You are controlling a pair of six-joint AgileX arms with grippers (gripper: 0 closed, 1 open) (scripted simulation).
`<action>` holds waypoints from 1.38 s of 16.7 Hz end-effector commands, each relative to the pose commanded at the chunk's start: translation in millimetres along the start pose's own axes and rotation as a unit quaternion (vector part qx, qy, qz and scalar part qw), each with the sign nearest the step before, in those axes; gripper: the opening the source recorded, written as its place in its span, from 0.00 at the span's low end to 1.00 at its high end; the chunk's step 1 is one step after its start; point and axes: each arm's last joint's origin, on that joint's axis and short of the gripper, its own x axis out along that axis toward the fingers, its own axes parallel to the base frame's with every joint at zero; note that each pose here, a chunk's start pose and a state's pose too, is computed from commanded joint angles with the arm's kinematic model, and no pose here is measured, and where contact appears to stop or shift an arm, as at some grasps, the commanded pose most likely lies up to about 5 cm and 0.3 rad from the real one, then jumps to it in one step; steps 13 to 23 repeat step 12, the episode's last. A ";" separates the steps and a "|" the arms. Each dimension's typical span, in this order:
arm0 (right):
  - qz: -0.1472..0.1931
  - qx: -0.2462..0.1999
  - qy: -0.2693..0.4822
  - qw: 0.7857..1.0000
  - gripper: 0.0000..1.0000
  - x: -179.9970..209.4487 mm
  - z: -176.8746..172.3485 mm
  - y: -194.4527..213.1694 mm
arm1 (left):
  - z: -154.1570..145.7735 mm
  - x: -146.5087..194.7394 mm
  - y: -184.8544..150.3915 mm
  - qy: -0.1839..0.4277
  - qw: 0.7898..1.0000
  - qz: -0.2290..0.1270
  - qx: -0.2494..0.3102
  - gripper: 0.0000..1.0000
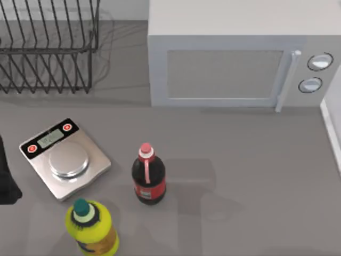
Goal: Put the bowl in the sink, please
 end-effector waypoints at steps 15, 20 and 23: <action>0.000 0.000 0.000 1.000 1.00 0.0 0.0 0.0 | 0.0 0.0 0.0 0.000 1.000 0.000 0.000 1.00; 0.000 0.000 0.000 1.000 1.00 0.0 0.0 0.0 | 0.0 0.0 0.0 0.000 1.000 0.000 0.000 1.00; 0.000 0.000 0.000 1.000 1.00 0.0 0.0 0.0 | 0.0 0.0 0.0 0.000 1.000 0.000 0.000 1.00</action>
